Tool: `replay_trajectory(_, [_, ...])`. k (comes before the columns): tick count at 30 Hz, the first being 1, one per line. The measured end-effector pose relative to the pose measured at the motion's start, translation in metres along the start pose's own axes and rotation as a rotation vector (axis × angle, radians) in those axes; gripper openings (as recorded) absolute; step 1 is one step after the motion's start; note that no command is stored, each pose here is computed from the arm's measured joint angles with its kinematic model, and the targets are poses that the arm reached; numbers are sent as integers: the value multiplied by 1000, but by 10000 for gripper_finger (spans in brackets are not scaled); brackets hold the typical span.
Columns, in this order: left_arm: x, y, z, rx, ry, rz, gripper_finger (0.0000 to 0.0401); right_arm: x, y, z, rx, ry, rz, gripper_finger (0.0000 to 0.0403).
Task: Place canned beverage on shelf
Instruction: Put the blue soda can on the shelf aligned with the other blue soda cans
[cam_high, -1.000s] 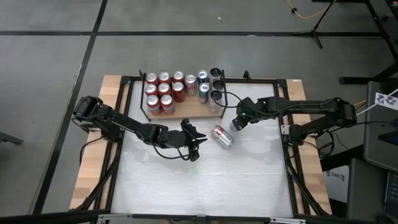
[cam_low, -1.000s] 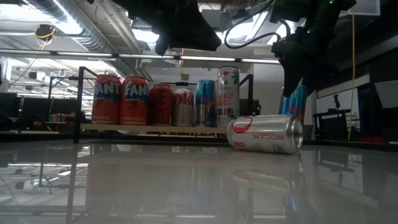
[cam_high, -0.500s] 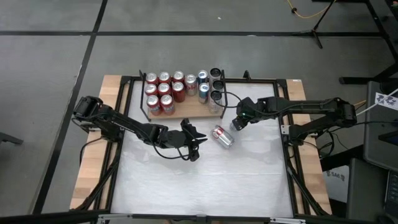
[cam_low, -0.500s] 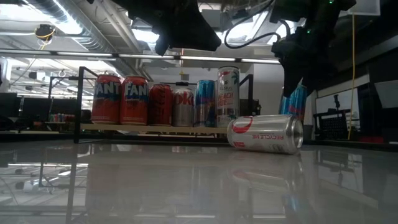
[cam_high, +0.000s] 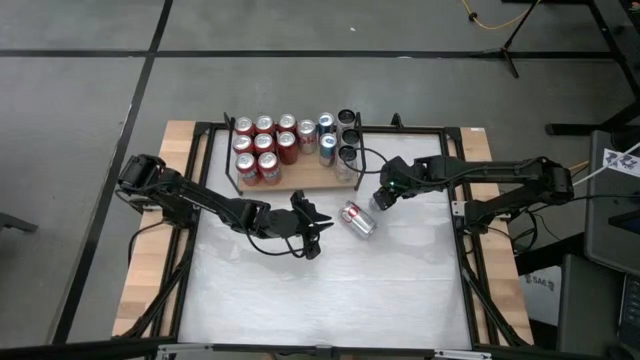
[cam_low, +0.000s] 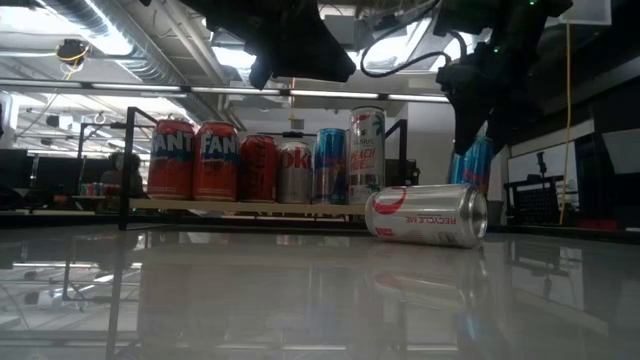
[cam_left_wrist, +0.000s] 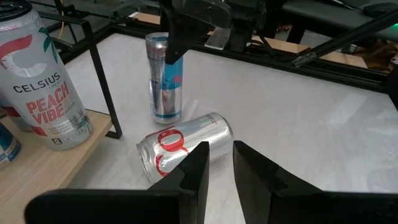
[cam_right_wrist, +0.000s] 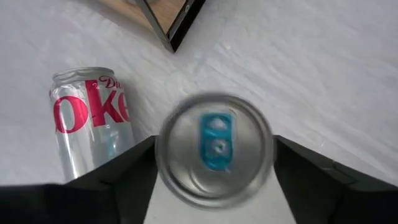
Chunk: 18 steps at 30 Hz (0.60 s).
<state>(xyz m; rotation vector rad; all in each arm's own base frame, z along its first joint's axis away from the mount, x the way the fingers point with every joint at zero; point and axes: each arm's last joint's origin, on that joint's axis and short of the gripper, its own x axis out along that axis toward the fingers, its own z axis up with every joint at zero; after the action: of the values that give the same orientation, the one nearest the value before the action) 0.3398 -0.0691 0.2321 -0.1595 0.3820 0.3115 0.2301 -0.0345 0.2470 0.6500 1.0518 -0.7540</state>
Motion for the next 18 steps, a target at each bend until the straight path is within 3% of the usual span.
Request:
replay_trajectory(7, [0,0,0,0,0,0,64,0,0,0,0,-1,1,333])
replay_trajectory(18, [0,0,0,0,0,0,64,0,1,0,1,17,22,331])
